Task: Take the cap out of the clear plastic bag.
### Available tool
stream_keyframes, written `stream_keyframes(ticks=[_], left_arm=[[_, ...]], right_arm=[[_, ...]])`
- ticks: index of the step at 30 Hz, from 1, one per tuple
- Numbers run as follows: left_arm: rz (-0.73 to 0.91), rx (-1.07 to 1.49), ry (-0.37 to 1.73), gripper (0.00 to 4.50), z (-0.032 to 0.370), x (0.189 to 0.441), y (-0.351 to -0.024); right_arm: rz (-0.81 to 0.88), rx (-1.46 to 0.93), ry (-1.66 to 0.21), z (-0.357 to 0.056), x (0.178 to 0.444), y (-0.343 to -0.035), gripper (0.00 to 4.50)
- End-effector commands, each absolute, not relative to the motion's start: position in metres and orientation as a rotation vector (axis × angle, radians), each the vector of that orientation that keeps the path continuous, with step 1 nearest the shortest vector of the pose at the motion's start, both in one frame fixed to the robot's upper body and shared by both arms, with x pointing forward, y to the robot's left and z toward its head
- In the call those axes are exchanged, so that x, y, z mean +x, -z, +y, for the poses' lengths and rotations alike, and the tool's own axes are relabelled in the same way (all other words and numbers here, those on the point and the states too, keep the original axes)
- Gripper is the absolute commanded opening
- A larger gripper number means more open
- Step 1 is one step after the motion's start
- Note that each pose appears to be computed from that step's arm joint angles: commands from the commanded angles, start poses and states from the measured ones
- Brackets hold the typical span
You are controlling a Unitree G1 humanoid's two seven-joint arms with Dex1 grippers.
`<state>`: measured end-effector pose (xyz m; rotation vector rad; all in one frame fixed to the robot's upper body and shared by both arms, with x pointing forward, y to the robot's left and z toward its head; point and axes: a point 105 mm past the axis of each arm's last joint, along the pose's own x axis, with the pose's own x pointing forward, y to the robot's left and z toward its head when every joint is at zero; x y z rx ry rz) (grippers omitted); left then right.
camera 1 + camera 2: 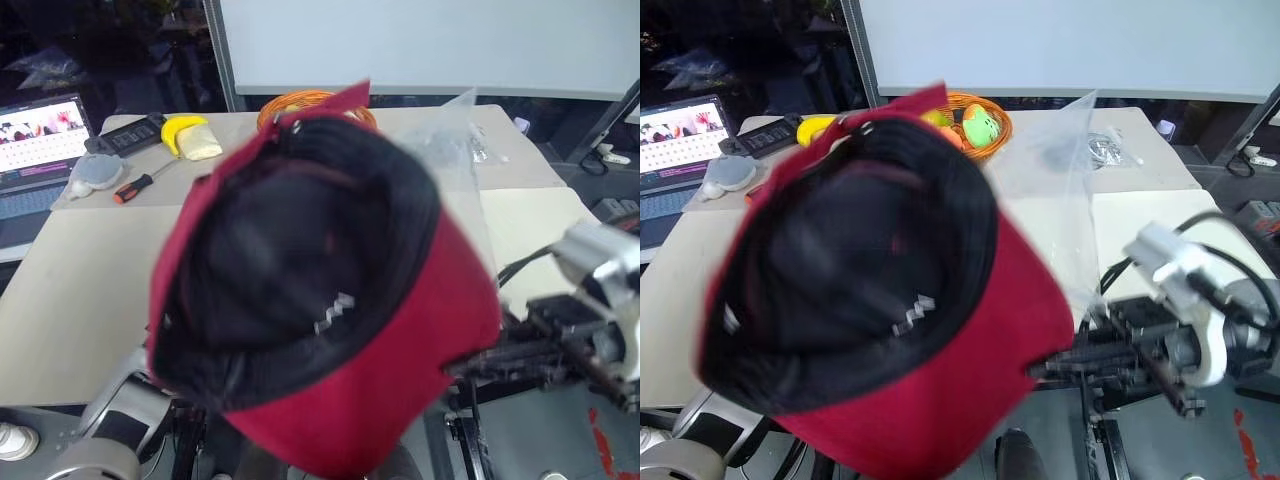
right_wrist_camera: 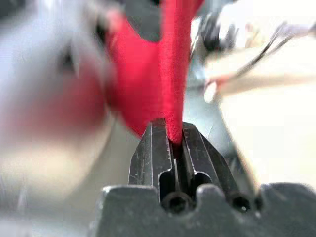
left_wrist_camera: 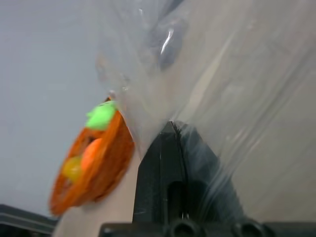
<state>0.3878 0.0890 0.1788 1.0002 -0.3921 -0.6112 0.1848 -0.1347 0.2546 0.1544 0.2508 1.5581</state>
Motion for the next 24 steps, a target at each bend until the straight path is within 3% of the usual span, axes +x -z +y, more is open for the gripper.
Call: stream_keyframes(ticks=[1, 6, 11, 14, 17, 21, 24], left_arm=[[-0.083, 1.063, 0.265, 0.00, 0.205, 0.410, -0.166], [-0.026, 1.203, 0.269, 0.00, 0.218, 0.400, -0.161], [0.005, 1.208, 0.294, 0.00, 0.217, 0.395, -0.153], [0.033, 1.192, 0.336, 0.00, 0.215, 0.392, -0.143], [0.033, 1.160, 0.336, 0.00, 0.215, 0.390, -0.141], [0.029, 1.158, 0.349, 0.00, 0.212, 0.388, -0.140], [0.037, 1.151, 0.374, 0.00, 0.208, 0.386, -0.136]], right_arm=[[0.068, 0.330, -1.314, -0.153, 0.236, -0.286, 0.02], [-0.132, 0.615, -1.032, -0.174, 0.294, -0.319, 0.02], [-0.182, 0.636, -0.783, -0.187, 0.328, -0.322, 0.02], [-0.273, 0.658, -0.518, -0.216, 0.354, -0.336, 0.02], [-0.369, 0.640, -0.363, -0.236, 0.361, -0.356, 0.02], [-0.396, 0.215, -0.234, -0.228, 0.362, -0.365, 0.02], [-0.401, -0.294, -0.165, -0.210, 0.363, -0.362, 0.02]])
